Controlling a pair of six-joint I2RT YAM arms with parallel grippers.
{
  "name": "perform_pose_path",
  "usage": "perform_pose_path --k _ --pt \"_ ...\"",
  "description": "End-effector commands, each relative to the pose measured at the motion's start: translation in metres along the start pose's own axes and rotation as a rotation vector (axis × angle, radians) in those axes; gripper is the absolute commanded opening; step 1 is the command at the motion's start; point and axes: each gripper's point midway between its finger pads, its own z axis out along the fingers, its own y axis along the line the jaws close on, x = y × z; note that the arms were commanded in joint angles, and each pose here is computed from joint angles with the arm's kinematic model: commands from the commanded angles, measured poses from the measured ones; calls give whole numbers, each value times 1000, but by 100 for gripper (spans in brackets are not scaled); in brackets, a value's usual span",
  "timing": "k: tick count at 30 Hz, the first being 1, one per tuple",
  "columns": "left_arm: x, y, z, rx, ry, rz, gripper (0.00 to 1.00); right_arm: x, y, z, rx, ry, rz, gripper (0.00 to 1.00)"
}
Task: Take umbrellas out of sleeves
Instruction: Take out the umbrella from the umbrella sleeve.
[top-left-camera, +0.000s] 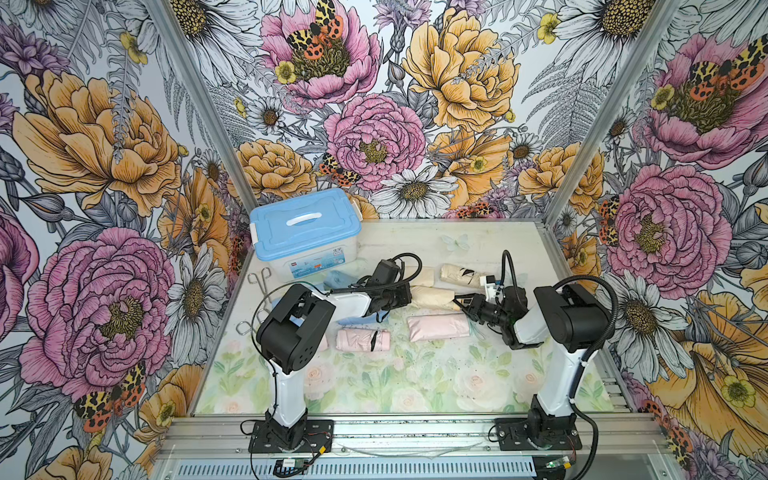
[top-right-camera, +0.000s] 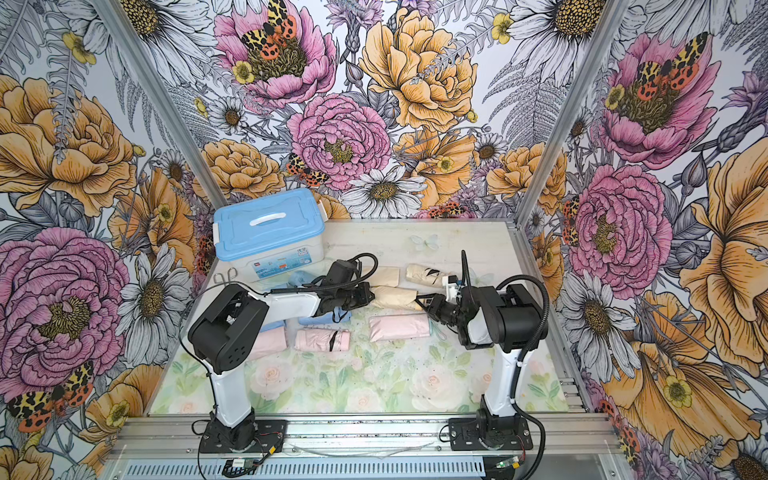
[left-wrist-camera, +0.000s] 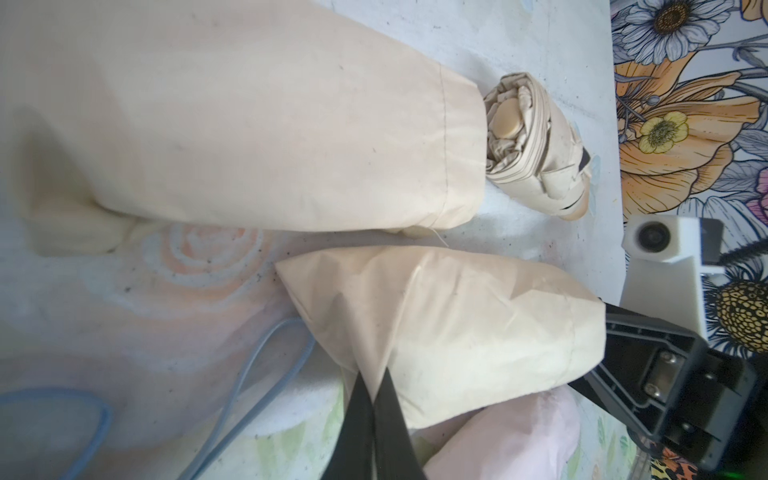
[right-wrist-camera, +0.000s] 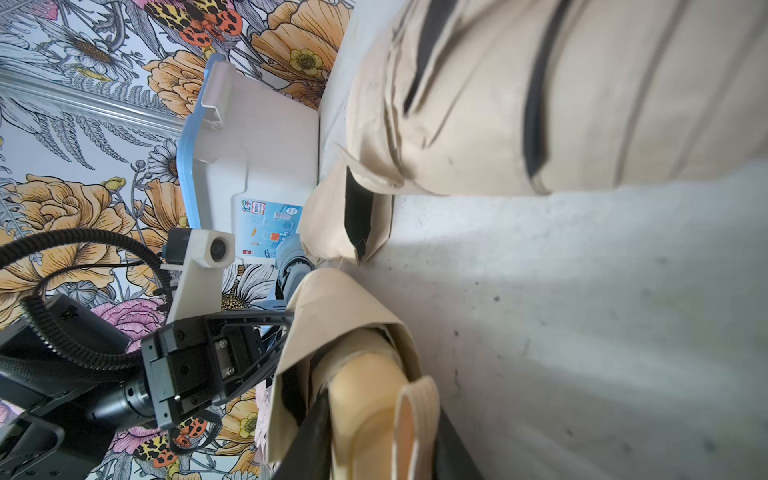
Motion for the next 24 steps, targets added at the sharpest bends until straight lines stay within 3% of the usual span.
perform_pose_path --k 1,12,24 --pt "11 8 5 -33 43 17 0 -1 23 2 -93 3 -50 15" --pt "10 14 1 -44 38 10 0 0 18 -1 -60 10 -44 6" --pt "4 25 -8 -63 14 -4 0 -7 13 -13 -60 -19 -26 2"
